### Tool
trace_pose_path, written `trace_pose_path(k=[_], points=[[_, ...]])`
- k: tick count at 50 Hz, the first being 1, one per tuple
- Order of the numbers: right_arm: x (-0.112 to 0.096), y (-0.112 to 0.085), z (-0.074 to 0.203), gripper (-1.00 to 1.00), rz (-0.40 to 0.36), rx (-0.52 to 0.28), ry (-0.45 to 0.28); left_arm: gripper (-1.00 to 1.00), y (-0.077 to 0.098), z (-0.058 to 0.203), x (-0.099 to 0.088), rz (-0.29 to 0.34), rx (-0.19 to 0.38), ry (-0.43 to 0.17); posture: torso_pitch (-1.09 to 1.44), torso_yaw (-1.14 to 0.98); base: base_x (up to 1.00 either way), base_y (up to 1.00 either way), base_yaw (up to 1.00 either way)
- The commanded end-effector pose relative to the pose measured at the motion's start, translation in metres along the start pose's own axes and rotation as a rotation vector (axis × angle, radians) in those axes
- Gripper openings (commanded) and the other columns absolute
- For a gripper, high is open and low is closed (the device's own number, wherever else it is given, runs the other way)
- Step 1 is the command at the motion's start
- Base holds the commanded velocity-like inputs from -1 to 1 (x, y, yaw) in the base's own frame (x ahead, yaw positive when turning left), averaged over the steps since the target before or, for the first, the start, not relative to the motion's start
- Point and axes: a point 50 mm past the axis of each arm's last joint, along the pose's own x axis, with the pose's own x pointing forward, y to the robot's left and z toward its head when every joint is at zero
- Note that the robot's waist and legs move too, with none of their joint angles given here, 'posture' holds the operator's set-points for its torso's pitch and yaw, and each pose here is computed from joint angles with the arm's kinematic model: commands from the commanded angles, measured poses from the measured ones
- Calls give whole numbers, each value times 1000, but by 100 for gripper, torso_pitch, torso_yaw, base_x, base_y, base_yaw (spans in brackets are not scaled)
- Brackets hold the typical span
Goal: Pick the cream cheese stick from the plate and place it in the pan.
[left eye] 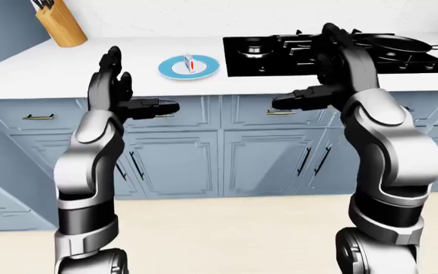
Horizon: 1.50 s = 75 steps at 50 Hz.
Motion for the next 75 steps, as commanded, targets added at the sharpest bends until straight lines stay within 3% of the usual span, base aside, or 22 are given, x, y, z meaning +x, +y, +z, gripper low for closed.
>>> trace_pose_path(k=[1, 9, 16, 32, 75], points=[[-7, -2, 22, 100, -13, 6, -93, 100, -1, 33, -4, -6, -21, -128, 0, 0, 23, 8, 0], [-25, -3, 37, 100, -5, 18, -135, 100, -3, 42, -18, -21, 12, -143, 0, 0, 23, 8, 0], [-30, -3, 45, 100, -4, 37, -164, 100, -3, 47, -26, -26, 9, -153, 0, 0, 23, 7, 0], [-45, 1, 39, 100, 4, 55, -183, 100, -9, 49, -36, -44, 10, -172, 0, 0, 23, 6, 0], [-42, 8, 34, 100, 23, 42, -171, 100, -13, 47, -37, -63, 7, -166, 0, 0, 22, 5, 0]])
